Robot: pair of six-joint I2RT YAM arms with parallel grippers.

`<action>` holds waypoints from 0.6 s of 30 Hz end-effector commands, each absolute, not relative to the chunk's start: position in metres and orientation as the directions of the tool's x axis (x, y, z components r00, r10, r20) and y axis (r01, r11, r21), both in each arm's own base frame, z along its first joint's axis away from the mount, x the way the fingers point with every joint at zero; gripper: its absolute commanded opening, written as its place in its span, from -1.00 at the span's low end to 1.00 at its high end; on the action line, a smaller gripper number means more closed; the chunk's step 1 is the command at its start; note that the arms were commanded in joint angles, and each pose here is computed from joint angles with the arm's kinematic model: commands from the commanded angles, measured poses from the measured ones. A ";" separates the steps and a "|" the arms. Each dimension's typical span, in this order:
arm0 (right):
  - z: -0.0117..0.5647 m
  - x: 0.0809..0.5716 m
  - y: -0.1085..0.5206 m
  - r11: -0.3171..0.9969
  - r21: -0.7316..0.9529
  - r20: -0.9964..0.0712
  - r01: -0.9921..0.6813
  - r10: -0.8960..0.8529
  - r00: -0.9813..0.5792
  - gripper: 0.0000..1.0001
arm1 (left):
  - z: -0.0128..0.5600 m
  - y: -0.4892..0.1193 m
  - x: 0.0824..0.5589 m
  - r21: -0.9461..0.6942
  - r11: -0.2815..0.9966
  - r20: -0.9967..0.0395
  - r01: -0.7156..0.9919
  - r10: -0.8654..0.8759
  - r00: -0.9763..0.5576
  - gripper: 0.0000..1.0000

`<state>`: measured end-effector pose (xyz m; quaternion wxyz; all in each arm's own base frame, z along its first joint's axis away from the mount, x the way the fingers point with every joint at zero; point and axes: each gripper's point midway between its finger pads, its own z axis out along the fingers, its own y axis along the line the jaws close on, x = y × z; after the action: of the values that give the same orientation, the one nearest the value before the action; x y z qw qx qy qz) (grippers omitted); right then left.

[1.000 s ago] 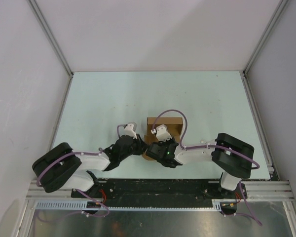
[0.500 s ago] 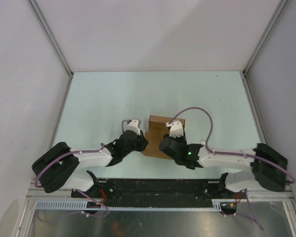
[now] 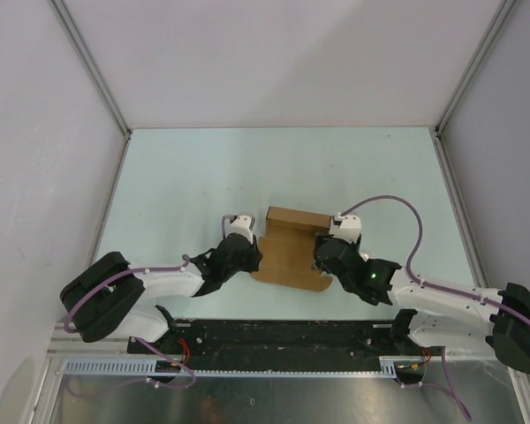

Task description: Fold the paper box

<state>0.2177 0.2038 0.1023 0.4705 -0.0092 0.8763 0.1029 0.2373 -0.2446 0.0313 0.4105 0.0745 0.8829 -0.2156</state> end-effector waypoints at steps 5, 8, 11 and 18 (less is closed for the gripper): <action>0.088 0.213 0.184 0.948 0.317 -0.745 0.030 0.268 -0.611 0.48 | 0.042 -0.254 0.244 -0.310 0.895 -0.780 0.320 -0.047 -0.623 -0.60; 0.078 0.213 0.187 0.947 0.319 -0.724 0.028 0.263 -0.638 0.40 | 0.043 -0.256 0.245 -0.309 0.895 -0.782 0.322 -0.047 -0.622 -0.60; 0.067 0.216 0.191 0.938 0.347 -0.698 0.027 0.277 -0.660 0.24 | 0.043 -0.256 0.243 -0.312 0.894 -0.781 0.322 -0.048 -0.623 -0.60; 0.055 0.223 0.188 0.929 0.365 -0.674 0.055 0.305 -0.673 -0.03 | 0.046 -0.256 0.244 -0.315 0.893 -0.784 0.323 -0.053 -0.618 -0.59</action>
<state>0.2159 0.1777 0.0504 0.3879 0.0881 0.9082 0.1302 0.2346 -0.2456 0.0276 0.4094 0.0796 0.8850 -0.2067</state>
